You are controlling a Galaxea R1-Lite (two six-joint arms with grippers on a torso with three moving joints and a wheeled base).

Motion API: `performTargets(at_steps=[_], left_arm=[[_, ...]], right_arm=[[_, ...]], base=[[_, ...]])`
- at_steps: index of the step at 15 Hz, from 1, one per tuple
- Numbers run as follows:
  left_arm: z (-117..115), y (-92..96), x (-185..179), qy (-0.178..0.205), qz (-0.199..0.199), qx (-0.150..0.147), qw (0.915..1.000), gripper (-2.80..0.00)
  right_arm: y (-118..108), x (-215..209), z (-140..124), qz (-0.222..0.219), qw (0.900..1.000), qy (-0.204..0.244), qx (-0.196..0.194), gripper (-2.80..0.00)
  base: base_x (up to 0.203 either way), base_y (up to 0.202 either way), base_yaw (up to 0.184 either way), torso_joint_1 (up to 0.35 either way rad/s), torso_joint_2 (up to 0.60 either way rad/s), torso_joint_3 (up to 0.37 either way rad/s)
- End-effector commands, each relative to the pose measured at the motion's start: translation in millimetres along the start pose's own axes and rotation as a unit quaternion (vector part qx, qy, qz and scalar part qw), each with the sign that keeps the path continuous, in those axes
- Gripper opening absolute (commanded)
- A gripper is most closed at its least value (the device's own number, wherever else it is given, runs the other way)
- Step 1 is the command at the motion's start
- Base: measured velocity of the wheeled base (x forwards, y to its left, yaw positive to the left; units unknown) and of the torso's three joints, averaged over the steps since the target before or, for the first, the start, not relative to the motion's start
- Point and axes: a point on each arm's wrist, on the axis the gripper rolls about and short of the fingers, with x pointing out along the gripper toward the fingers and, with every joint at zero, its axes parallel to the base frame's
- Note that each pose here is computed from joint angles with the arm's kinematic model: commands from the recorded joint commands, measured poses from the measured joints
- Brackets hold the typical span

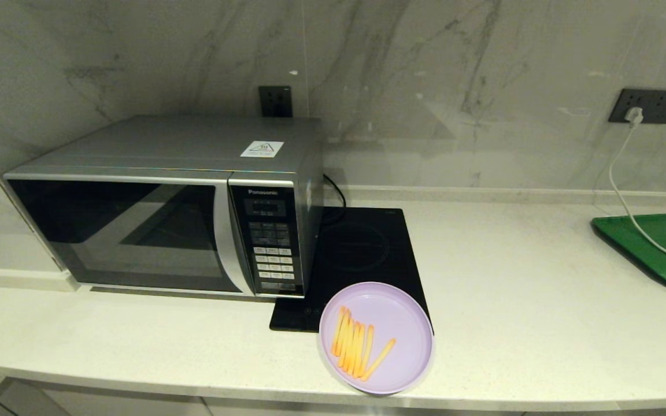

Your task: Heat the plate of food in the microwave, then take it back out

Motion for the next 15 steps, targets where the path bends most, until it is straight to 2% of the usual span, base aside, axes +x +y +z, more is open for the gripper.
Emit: performTargets(at_steps=[1, 15], left_arm=[[-0.1, 0.0, 0.0, 0.000, 0.000, 0.003, 1.0000, -2.80], [-0.1, 0.0, 0.2, -0.002, 0.001, 0.000, 1.0000, -2.80]], right_arm=[[0.0, 0.0, -0.2, 0.000, 1.000, 0.001, 0.000, -2.80], [0.1, 0.1, -0.1, 0.003, 1.000, 0.002, -0.006, -2.80]], base=[[0.000, 0.000, 0.000, 0.000, 0.00, 0.000], [0.000, 0.000, 0.000, 0.000, 0.00, 0.000]])
